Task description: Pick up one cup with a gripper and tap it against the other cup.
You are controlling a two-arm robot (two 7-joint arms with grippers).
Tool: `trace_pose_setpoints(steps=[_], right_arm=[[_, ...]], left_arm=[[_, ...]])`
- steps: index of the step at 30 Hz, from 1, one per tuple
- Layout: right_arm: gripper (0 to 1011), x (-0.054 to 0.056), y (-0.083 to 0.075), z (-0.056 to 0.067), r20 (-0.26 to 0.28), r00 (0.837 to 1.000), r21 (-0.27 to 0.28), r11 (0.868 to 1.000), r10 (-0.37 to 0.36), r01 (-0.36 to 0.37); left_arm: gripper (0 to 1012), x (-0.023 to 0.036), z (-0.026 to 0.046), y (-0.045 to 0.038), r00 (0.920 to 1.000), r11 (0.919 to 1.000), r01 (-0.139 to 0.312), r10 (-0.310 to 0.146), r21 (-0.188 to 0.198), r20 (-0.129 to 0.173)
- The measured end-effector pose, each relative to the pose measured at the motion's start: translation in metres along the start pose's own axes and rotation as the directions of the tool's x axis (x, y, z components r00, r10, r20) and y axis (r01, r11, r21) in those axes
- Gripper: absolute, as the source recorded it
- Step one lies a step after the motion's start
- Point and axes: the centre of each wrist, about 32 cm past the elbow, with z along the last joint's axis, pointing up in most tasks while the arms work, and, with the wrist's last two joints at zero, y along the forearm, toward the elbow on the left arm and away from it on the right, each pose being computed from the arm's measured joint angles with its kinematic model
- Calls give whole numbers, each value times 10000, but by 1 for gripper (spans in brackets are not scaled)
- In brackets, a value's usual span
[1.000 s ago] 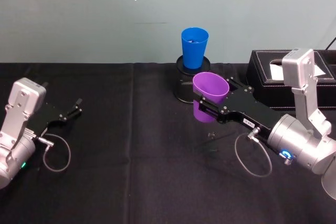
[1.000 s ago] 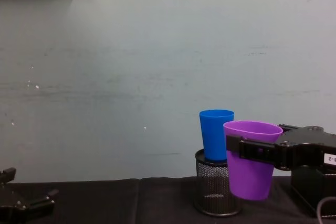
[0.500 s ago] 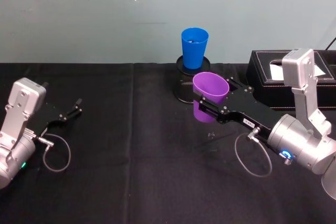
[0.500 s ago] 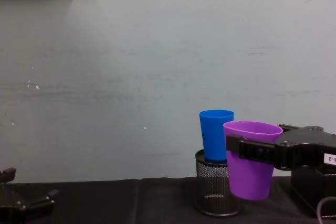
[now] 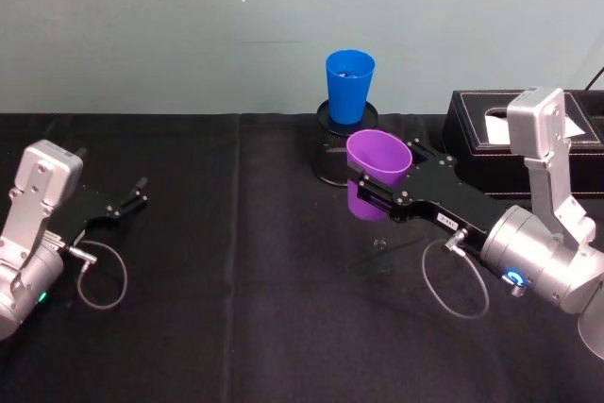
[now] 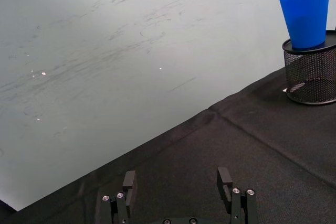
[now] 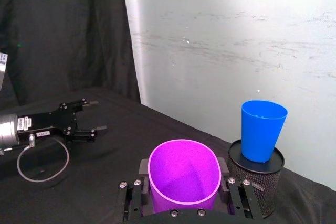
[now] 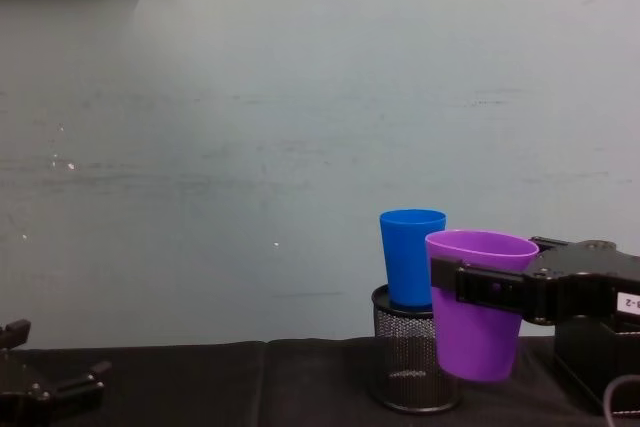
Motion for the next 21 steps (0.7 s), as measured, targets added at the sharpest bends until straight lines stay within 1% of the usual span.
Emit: trace_pose_setpoints(steps=[4, 10, 13, 14, 17, 18, 21], right_arm=[[731, -5, 6, -8, 33, 10000, -22, 10000, 28, -28], [731, 18, 108, -47, 68, 9997, -182, 9996, -214, 215], [731, 52, 199, -58, 64, 9990, -244, 9987, -440, 441], [731, 71, 251, -57, 40, 9985, -236, 9982, -544, 544], [731, 103, 337, -50, -4, 9977, -206, 9974, -685, 685], [731, 125, 394, -44, -33, 9971, -207, 9969, -758, 757], [731, 162, 492, -41, -86, 9961, -233, 9959, -876, 874]], left_arm=[[1000, 0, 0, 0, 10000, 10000, 0, 0, 1, 0], [1000, 0, 0, 0, 10000, 10000, 0, 0, 0, 0], [1000, 0, 0, 0, 10000, 10000, 0, 0, 1, 0], [1000, 0, 0, 0, 10000, 10000, 0, 0, 1, 0], [1000, 0, 0, 0, 10000, 10000, 0, 0, 1, 0], [1000, 0, 0, 0, 10000, 10000, 0, 0, 1, 0], [1000, 0, 0, 0, 10000, 10000, 0, 0, 1, 0]])
